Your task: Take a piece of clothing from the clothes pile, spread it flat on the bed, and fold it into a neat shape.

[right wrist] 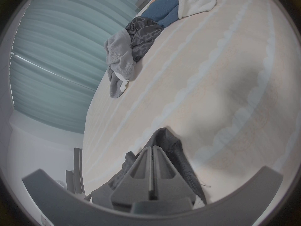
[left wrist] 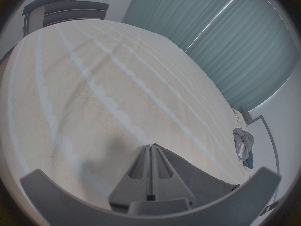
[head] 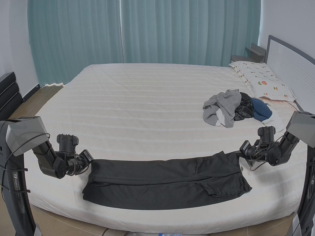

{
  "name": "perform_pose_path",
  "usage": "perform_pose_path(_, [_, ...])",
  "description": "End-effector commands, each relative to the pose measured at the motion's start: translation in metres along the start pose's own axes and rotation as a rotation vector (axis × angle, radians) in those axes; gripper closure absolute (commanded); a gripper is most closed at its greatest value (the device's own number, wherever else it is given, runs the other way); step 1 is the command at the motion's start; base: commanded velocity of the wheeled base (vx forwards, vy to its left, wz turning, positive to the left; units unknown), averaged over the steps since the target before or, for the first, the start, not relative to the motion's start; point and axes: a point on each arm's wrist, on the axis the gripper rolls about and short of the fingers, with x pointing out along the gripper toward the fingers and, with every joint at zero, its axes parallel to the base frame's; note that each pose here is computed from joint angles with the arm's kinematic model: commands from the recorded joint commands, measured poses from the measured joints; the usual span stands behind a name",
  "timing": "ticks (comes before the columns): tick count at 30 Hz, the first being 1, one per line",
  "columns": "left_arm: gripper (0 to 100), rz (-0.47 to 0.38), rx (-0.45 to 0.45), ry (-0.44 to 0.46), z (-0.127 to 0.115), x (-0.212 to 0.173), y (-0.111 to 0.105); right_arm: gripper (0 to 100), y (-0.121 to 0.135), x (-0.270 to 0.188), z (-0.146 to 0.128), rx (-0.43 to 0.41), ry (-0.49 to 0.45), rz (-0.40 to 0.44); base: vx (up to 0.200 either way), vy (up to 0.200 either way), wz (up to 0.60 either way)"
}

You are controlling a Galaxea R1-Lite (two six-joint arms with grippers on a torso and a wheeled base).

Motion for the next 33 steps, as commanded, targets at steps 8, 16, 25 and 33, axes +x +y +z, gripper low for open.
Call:
perform_pose_path(8, [100,-0.001,-0.001,0.001,0.000,-0.002,0.000,0,-0.002,-0.001,0.000,0.004,0.000,-0.005,0.000,0.000,0.00])
perform_pose_path(16, [0,-0.012,-0.034,-0.011,0.005,-0.013,-0.001,0,0.006,-0.022,0.007,0.007,-0.029,0.018,0.000,0.000,0.00])
perform_pose_path(25, [0,-0.095,-0.063,0.030,0.003,-0.062,-0.004,0,0.036,-0.061,-0.015,-0.042,-0.006,0.076,0.000,0.000,0.00])
perform_pose_path(33, [0,-0.031,-0.080,0.141,-0.030,-0.081,0.018,0,0.042,-0.091,-0.040,-0.068,0.038,0.093,-0.125,0.000,0.00])
